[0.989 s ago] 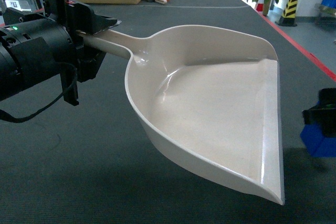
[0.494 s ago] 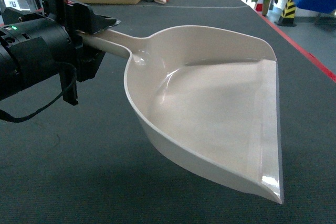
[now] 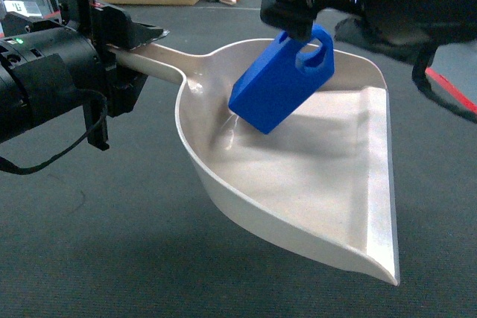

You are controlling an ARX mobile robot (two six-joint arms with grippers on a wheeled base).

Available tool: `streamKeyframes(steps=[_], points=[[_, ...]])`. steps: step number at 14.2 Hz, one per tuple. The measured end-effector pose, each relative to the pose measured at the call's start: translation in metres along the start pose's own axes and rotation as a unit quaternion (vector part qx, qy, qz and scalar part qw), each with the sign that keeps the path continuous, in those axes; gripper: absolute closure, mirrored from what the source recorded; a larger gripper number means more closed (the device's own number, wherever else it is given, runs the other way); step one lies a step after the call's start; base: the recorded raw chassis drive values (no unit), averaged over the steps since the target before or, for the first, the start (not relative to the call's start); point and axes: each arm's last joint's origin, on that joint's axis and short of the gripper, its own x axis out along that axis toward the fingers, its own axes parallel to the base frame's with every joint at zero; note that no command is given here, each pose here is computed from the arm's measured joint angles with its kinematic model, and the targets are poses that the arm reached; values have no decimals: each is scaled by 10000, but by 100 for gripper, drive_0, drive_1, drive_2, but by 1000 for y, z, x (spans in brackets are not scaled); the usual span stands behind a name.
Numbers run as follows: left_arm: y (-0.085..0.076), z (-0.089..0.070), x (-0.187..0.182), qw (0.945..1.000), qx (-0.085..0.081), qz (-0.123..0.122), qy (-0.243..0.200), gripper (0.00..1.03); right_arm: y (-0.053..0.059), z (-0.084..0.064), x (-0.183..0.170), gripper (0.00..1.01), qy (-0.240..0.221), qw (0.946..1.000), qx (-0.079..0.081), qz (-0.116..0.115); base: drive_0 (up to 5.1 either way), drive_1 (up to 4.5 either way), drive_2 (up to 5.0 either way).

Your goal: Place part in tray to right shelf

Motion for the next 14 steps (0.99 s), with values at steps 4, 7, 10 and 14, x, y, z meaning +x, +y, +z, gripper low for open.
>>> streamKeyframes(steps=[4,7,10,14], points=[[0,-1,0,10000,18,-10,19,88,-13,33,-54,3,-1656,9813,-721,-662,0,0,0],[0,-1,0,10000,17,-6,18,88,-49,8,-116,3,-2367,9361,-1668,-1994,0,0,0],[0,-1,0,10000,18,-8,20,88,-90,-58,-174,3,-1630,9162,-1831,-3169,0,0,0],[0,1,0,10000,16,-5,-1,88,-86,-53,-181,3,-1852,9169,-1755,-3070,0,0,0]])
